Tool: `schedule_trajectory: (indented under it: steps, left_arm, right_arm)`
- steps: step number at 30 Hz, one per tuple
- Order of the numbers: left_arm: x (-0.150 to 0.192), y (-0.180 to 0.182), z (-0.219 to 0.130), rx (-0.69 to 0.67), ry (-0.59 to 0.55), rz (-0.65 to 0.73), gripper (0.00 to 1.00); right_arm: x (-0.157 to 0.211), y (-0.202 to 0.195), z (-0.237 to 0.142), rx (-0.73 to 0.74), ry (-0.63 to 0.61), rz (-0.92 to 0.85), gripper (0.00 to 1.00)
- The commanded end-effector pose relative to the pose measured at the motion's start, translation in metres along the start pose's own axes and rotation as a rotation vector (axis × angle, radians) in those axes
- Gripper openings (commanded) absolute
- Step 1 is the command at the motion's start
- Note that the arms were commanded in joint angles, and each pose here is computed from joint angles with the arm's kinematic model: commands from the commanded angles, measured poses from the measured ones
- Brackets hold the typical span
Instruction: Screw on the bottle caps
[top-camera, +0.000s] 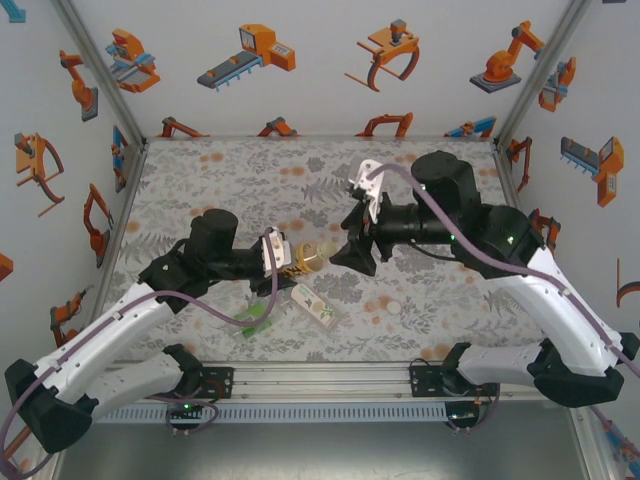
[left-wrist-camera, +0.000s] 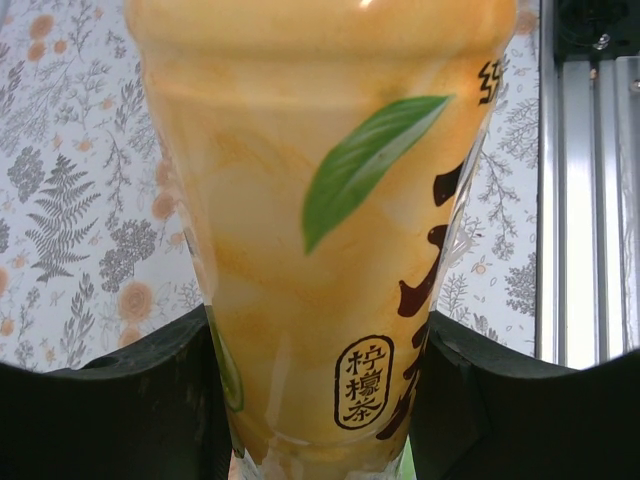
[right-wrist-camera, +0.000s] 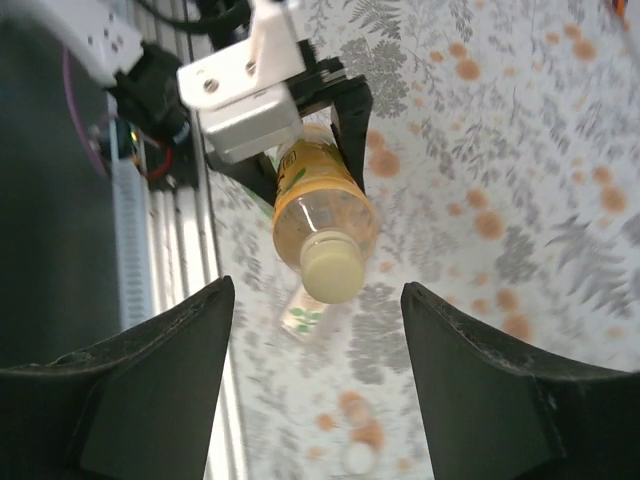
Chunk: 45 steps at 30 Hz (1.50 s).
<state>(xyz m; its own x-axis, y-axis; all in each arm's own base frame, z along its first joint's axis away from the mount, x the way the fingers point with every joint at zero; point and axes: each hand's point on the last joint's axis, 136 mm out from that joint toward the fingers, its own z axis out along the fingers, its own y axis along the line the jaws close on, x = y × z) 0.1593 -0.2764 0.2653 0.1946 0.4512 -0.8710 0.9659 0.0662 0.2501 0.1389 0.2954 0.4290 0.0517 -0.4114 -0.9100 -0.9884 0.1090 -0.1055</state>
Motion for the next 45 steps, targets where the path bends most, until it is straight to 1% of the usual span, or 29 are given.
schedule_trajectory:
  steps: [1, 4, 8, 17, 19, 23, 25, 26, 27, 29, 32, 35, 36, 37, 40, 43, 45]
  left_arm:
    - [-0.019, -0.007, -0.008, 0.039, -0.052, 0.034, 0.0]
    - [-0.018, -0.008, -0.009, 0.038, -0.048, 0.034, 0.0]
    - [-0.019, -0.008, -0.009, 0.042, -0.052, 0.036, 0.0]
    - [-0.023, -0.007, -0.008, 0.044, -0.064, 0.037, 0.0]
    - [-0.023, -0.007, -0.008, 0.043, -0.066, 0.038, 0.0]
    - [-0.021, -0.007, -0.007, 0.043, -0.059, 0.033, 0.0]
    - [-0.02, -0.005, -0.006, 0.035, -0.055, 0.03, 0.0]
    - [-0.019, -0.004, -0.006, 0.029, -0.053, 0.027, 0.0]
    - [-0.018, -0.002, -0.005, 0.021, -0.05, 0.027, 0.0]
    - [-0.017, 0.001, -0.004, 0.001, -0.047, 0.027, 0.0]
    - [-0.016, 0.006, -0.002, -0.019, -0.043, 0.029, 0.0]
    - [-0.016, 0.008, 0.0, -0.022, -0.043, 0.03, 0.0]
    - [-0.016, 0.008, 0.001, -0.02, -0.043, 0.03, 0.0]
    - [-0.016, 0.008, 0.002, -0.016, -0.042, 0.028, 0.0]
    - [-0.017, 0.008, 0.003, -0.006, -0.046, 0.025, 0.0]
    - [-0.018, 0.007, 0.003, -0.002, -0.049, 0.026, 0.0]
    - [-0.019, 0.007, 0.003, 0.001, -0.051, 0.028, 0.0]
  right_arm:
    - [0.012, 0.02, 0.006, -0.146, 0.039, -0.301, 0.6]
    - [0.016, 0.017, 0.012, -0.15, 0.053, -0.316, 0.56]
    - [0.014, 0.015, 0.019, -0.151, 0.03, -0.323, 0.52]
    - [0.023, 0.013, 0.027, -0.153, 0.041, -0.29, 0.44]
    - [0.022, 0.013, 0.027, -0.152, 0.035, -0.279, 0.4]
    - [0.017, 0.011, 0.027, -0.128, 0.008, -0.201, 0.2]
    - [0.014, 0.009, 0.026, -0.105, -0.011, -0.1, 0.13]
    - [0.014, 0.006, 0.027, -0.089, -0.018, -0.021, 0.09]
    - [0.014, 0.003, 0.027, -0.065, -0.027, 0.078, 0.05]
    - [0.014, -0.008, 0.028, -0.005, -0.05, 0.295, 0.0]
    - [0.019, -0.027, 0.028, 0.1, -0.1, 0.691, 0.0]
    - [0.034, -0.043, 0.028, 0.198, -0.127, 1.103, 0.0]
    - [0.039, -0.046, 0.028, 0.223, -0.127, 1.213, 0.0]
    - [0.047, -0.048, 0.028, 0.255, -0.118, 1.324, 0.0]
    - [0.088, -0.051, 0.026, 0.405, -0.05, 1.676, 0.0]
    - [0.089, -0.051, 0.031, 0.395, -0.038, 1.69, 0.0]
    - [0.085, -0.053, 0.031, 0.395, -0.031, 1.654, 0.06]
